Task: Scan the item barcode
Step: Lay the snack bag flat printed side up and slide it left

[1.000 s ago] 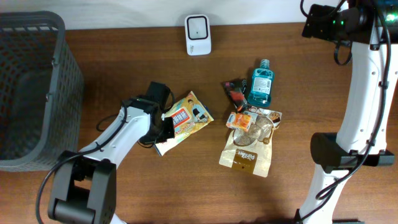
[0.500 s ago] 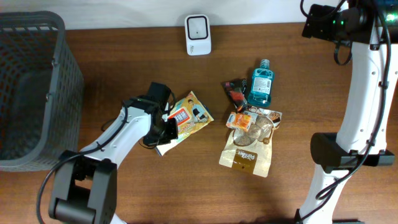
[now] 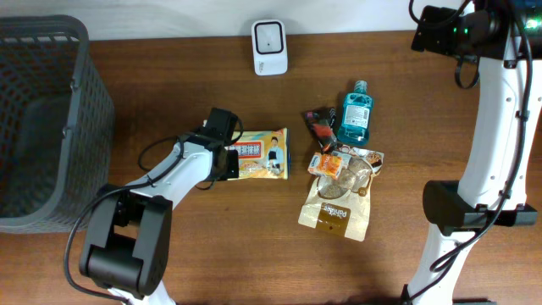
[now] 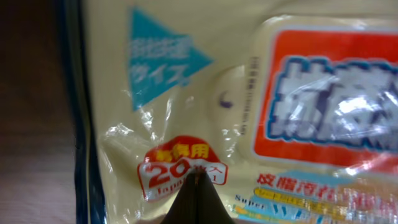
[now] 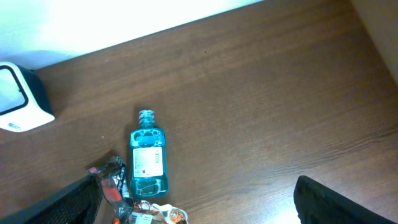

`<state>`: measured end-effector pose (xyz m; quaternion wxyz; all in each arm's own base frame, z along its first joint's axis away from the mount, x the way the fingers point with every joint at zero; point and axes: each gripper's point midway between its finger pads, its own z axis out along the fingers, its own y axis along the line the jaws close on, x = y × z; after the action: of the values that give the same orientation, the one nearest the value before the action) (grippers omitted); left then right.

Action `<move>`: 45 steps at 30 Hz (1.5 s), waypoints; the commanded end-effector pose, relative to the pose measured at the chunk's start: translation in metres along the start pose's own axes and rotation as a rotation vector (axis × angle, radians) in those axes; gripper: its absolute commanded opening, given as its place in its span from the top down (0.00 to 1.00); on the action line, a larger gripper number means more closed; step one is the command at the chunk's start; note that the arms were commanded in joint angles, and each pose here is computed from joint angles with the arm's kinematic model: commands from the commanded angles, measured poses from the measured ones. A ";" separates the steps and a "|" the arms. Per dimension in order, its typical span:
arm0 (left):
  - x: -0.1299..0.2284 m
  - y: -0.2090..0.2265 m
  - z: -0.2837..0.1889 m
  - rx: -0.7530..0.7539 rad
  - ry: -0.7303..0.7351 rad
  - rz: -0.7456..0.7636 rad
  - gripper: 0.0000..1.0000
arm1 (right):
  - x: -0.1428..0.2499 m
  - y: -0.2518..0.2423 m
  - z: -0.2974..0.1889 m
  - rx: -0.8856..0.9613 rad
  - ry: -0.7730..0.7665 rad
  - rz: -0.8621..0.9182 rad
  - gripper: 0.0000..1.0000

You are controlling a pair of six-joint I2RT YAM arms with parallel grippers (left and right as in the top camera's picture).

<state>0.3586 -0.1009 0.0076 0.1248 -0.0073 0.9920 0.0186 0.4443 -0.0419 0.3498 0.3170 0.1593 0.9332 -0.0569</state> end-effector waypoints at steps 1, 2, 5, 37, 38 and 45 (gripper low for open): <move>-0.019 0.012 -0.002 -0.081 -0.044 0.055 1.00 | 0.001 -0.004 0.002 0.019 0.005 0.004 0.02; -0.022 0.011 -0.005 -0.079 -0.048 0.054 1.00 | 0.001 -0.004 0.002 0.019 0.005 0.004 0.02; -0.031 0.005 -0.023 -0.053 -0.043 0.054 1.00 | 0.001 -0.004 0.002 0.019 0.005 0.004 0.02; -0.020 -0.097 0.018 0.173 -0.047 -0.062 1.00 | 0.001 -0.004 0.002 0.019 0.005 0.004 0.02; -0.016 -0.103 0.021 0.199 -0.027 -0.060 1.00 | 0.001 -0.004 0.002 0.019 0.004 0.004 0.02; -0.026 -0.145 0.010 0.430 -0.033 -0.066 1.00 | 0.001 -0.004 0.002 0.019 0.004 0.004 0.02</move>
<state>0.3991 -0.2305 0.0148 0.1769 -0.0058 0.9725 -0.1516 0.4443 -0.0419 0.3498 0.3170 0.1593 0.9332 -0.0569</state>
